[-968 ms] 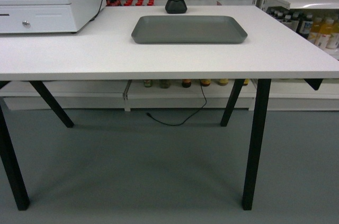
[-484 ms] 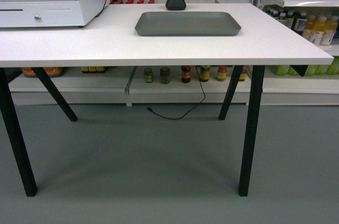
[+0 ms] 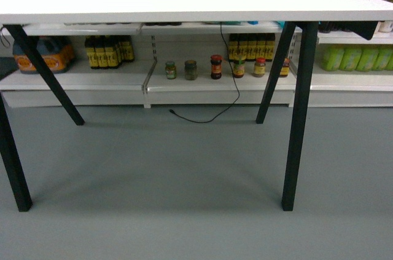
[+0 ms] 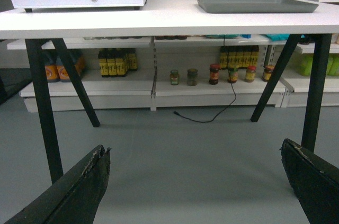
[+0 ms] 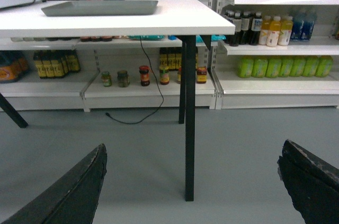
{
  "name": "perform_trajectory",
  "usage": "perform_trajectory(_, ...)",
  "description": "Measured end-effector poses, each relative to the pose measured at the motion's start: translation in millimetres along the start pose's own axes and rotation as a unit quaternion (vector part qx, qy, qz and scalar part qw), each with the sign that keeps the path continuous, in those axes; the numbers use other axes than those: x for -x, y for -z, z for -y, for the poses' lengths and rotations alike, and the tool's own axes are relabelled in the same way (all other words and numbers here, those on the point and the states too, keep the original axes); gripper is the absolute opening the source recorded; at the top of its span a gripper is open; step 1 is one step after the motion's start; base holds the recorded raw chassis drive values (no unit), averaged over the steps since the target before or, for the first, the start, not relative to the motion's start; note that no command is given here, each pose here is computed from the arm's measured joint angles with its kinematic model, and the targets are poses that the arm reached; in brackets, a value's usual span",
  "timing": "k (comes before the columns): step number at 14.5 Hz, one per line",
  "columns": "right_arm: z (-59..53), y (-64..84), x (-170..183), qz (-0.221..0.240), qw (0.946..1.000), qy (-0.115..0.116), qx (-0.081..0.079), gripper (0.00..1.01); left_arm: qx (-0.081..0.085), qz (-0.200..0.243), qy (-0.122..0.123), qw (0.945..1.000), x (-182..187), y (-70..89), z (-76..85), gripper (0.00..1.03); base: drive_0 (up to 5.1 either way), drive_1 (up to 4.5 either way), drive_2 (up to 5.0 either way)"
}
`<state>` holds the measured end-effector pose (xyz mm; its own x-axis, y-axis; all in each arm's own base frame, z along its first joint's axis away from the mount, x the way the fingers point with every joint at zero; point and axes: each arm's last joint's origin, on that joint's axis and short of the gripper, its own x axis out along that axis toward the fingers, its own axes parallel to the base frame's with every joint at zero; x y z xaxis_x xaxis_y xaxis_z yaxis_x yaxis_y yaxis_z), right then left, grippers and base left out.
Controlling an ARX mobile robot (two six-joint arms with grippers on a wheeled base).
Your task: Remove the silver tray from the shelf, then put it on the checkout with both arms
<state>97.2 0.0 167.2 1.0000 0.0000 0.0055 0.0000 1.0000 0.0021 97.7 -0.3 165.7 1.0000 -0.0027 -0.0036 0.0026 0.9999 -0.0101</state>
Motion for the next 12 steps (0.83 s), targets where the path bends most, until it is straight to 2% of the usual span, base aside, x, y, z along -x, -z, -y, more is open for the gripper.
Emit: perform_trajectory(12,0.0,0.2,0.0,-0.001,1.0,0.0,0.001,0.98,-0.002,-0.002,0.0,1.0,0.0,0.4,0.0,0.98,0.0,0.0,0.0)
